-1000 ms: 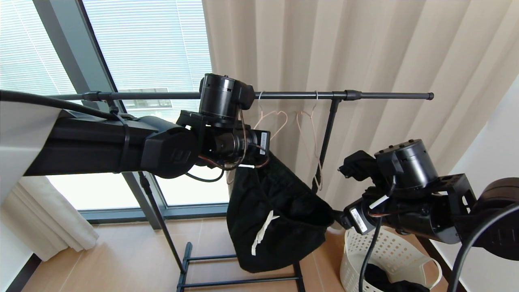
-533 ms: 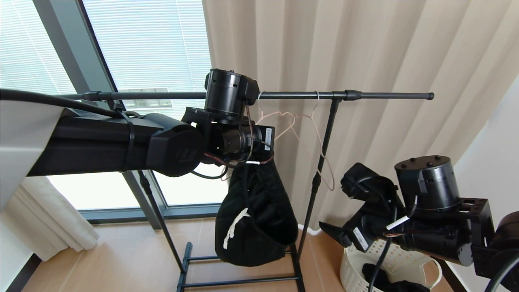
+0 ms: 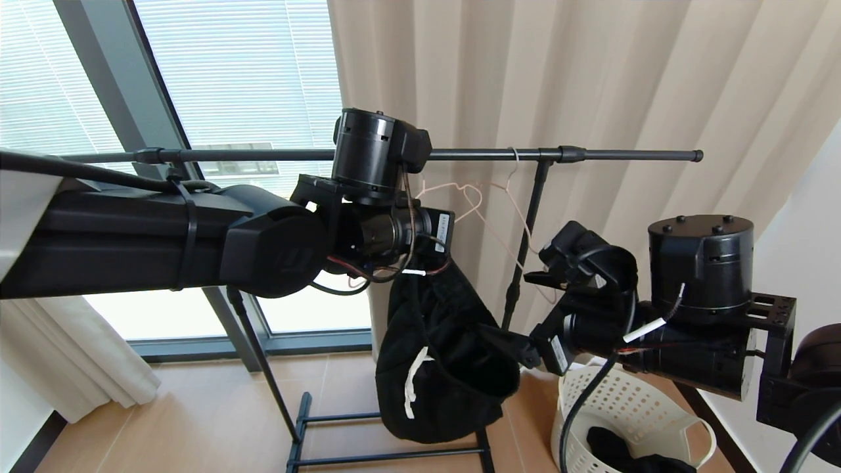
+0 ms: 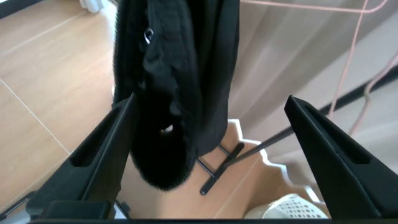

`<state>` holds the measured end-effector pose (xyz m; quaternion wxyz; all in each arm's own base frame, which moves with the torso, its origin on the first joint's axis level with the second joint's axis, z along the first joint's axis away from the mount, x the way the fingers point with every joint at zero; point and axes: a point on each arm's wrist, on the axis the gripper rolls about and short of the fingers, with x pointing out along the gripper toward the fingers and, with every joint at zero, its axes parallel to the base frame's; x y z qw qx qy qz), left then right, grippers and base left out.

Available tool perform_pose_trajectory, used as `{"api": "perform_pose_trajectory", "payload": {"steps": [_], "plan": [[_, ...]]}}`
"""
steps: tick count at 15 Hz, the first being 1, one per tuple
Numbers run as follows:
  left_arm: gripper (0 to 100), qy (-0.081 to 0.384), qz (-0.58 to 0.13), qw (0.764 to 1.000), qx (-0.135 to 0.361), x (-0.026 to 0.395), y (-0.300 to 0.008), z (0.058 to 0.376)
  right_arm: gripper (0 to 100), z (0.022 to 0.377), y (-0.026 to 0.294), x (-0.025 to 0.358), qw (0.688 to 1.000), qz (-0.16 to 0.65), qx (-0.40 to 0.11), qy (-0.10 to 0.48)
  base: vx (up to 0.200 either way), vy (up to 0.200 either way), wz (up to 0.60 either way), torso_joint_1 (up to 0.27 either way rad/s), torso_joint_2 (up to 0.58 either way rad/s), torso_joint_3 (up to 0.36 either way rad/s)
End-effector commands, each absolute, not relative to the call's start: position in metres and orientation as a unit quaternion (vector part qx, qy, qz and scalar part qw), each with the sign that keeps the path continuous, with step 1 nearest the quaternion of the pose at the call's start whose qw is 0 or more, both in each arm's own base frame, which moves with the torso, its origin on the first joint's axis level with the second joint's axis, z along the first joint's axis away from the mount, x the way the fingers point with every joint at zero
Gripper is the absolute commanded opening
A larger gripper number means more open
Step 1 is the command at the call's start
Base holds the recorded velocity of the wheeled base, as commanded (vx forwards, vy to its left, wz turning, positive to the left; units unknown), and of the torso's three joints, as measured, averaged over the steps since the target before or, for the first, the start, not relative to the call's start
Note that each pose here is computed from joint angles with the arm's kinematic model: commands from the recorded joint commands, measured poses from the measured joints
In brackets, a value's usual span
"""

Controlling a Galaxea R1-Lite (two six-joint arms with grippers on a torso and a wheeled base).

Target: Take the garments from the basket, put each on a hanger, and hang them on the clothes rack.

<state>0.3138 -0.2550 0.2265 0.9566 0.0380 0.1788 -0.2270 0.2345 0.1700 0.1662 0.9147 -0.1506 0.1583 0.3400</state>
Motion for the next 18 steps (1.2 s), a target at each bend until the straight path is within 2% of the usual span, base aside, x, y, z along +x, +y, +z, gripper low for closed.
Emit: {"api": "perform_pose_trajectory", "payload": {"steps": [1,8,13,18], "plan": [[0,0.173,-0.237,0.955,0.041,0.306,-0.259,0.231,100,0.163,0.178,0.246,0.913,0.343,-0.152,0.161,0.000,0.000,0.00,0.000,0.00,0.000],[0,0.165,-0.248,0.953,0.052,0.295,-0.255,0.239,100,0.134,0.184,0.257,0.900,0.345,-0.177,0.201,0.000,0.000,0.00,0.000,0.00,0.000],[0,0.167,-0.251,0.952,0.059,0.286,-0.247,0.241,100,0.113,0.175,0.256,0.892,0.338,-0.187,0.237,0.000,0.000,0.00,0.000,0.00,0.000],[0,0.168,-0.253,0.951,0.062,0.285,-0.247,0.239,100,0.112,0.169,0.258,0.890,0.335,-0.199,0.236,0.000,0.000,0.00,0.000,0.00,0.000]]}}
